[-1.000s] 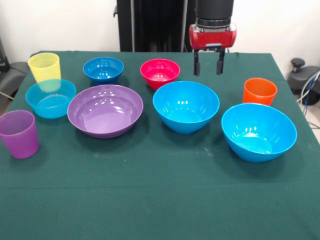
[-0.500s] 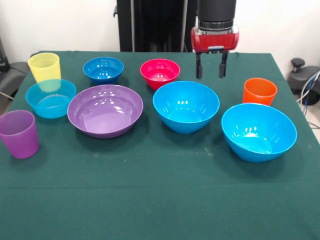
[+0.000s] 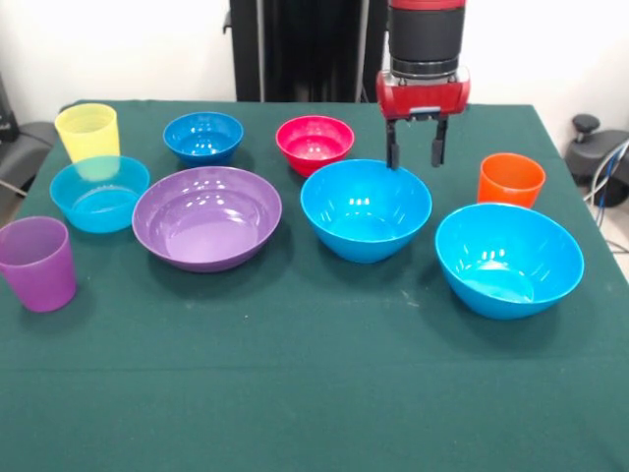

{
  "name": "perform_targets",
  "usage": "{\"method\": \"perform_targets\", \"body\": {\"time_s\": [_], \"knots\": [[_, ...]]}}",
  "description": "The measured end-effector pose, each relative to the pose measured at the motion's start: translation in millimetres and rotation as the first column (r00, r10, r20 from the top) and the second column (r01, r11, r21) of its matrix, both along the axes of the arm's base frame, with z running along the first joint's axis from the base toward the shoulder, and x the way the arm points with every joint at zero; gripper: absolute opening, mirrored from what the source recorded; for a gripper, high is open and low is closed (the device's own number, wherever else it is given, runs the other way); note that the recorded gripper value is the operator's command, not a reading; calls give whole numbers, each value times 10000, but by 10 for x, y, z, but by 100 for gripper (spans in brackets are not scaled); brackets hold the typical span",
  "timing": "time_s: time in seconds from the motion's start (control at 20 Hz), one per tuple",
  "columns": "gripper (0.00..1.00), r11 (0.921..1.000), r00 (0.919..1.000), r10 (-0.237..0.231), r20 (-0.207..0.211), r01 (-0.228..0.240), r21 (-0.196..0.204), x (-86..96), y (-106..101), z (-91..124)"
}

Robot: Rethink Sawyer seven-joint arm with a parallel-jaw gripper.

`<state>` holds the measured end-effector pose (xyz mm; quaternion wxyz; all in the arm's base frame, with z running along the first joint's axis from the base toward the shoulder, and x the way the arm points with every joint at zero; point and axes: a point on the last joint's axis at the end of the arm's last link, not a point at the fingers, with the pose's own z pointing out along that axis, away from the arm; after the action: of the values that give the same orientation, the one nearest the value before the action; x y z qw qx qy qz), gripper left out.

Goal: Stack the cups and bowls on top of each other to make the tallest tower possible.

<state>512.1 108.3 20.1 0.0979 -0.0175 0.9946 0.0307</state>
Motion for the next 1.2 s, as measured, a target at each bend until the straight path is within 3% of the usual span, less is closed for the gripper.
{"method": "perform_targets", "body": {"time_s": [0.4,1.0,1.2], "knots": [[100,10000,9997,-22,-226,23,68,-18,13,-168],[100,10000,9974,78,-718,-77,15,-69,74,-634],[100,9998,9982,145,-580,-151,-88,-50,86,-735]]}}
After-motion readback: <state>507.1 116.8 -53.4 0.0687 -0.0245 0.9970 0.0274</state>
